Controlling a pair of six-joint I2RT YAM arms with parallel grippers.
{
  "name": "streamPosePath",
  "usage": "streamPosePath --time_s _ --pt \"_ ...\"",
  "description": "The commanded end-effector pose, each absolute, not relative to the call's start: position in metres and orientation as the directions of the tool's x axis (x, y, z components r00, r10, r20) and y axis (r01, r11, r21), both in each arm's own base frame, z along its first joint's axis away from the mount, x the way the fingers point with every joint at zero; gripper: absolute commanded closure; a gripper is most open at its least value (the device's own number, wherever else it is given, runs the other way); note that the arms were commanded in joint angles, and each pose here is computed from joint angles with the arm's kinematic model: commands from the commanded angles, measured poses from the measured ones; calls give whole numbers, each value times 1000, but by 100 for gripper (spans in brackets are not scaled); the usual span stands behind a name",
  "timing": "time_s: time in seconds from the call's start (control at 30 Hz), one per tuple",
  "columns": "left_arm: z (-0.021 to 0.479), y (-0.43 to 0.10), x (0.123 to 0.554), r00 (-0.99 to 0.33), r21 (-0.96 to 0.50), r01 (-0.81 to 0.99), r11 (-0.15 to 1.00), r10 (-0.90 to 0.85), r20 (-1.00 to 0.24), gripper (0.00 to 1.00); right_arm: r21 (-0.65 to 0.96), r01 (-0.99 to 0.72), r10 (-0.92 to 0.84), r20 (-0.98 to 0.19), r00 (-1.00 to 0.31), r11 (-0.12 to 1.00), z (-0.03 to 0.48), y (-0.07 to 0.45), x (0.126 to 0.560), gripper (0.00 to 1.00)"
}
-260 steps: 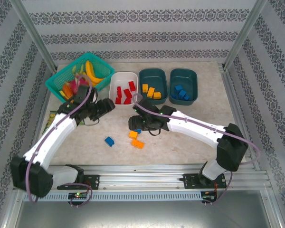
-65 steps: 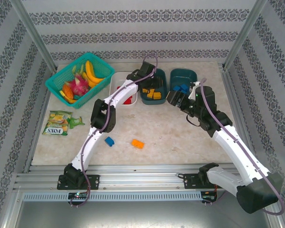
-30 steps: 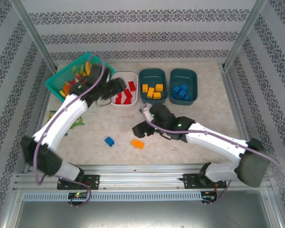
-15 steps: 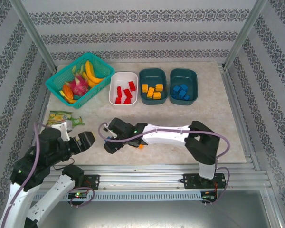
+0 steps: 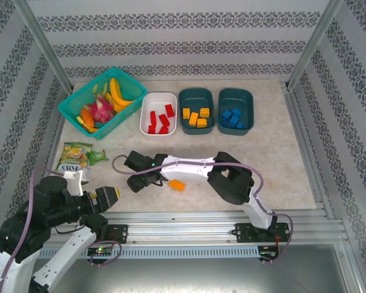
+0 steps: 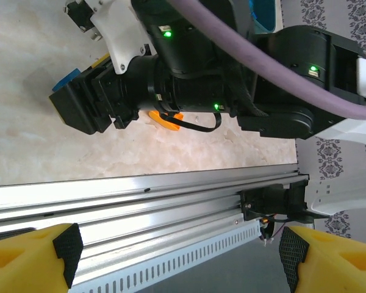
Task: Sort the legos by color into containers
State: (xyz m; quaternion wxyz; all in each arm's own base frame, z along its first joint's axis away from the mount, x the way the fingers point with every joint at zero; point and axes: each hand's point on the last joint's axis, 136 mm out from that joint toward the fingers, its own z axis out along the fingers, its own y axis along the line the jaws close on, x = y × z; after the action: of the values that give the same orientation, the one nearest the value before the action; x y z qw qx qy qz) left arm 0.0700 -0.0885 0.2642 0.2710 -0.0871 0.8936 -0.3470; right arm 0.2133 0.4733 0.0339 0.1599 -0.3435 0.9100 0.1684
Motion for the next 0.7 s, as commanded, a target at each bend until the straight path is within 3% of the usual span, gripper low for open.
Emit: streamPosePath --time_s 0.0,0.3,0.5,0.67 --pt "260 -84 58 -847 -662 19 749 -340 -409 14 138 -662 -586 -358 -726 736 24 463 215 38" --pt "259 -88 63 -838 -694 9 720 -374 -399 15 131 -669 -582 -392 -713 731 36 469 224 62" --pt "265 -113 87 -861 -739 48 672 -347 -371 17 147 -626 -502 -471 -726 766 91 448 244 66" --pt "281 -142 142 -845 -779 104 619 -359 -397 17 158 -498 -343 -550 -761 853 154 372 295 66"
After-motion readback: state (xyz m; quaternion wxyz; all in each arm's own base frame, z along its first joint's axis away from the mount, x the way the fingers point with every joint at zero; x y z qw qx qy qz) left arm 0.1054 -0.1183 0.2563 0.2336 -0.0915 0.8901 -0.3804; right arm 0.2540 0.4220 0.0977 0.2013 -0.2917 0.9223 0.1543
